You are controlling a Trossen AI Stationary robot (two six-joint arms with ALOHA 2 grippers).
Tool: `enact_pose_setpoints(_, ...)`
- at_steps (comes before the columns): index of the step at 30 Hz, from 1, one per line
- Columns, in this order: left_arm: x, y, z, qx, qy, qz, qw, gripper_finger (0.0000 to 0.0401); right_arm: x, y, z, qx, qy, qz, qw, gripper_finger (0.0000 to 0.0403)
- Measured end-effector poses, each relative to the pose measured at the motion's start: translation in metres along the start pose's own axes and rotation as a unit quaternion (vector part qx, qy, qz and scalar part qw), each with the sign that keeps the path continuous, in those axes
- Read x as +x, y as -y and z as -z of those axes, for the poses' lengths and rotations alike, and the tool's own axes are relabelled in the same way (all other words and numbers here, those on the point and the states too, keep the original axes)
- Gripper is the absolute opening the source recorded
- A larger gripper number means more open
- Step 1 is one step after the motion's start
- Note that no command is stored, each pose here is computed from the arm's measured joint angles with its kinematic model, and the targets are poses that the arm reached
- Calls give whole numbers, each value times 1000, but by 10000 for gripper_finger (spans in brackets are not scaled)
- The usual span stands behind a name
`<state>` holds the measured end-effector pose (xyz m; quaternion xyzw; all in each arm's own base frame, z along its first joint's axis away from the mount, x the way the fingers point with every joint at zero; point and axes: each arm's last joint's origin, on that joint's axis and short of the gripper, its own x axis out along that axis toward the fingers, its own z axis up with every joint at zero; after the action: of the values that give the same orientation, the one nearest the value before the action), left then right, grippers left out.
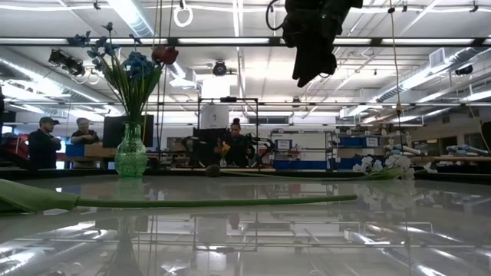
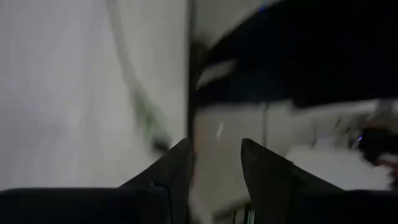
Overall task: Sort flowers into vase by color
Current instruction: Adjust the red vase
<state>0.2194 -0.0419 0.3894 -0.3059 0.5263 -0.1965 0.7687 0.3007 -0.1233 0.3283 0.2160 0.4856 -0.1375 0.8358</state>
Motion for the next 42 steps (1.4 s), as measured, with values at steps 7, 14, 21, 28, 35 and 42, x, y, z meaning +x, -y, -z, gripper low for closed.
enact_pose_setpoints(7,52,9,15,-182,-150,-94,967,146,2,-10,3,-13,-6,-1,1000,167)
enact_pose_setpoints(14,102,23,24,-298,-207,-159,918,168,4,-26,6,-40,-3,24,999,167)
enact_pose_setpoints(21,151,39,46,-313,-296,-199,880,178,6,-41,9,-85,-1,20,996,167)
enact_pose_setpoints(28,183,45,82,-208,-369,-293,857,178,6,-41,9,-87,2,33,996,167)
enact_pose_setpoints(35,213,50,107,-190,-463,-280,819,178,6,-41,9,-77,3,33,996,167)
enact_pose_setpoints(42,233,45,111,-250,-492,-287,783,179,6,-40,5,-75,19,29,997,167)
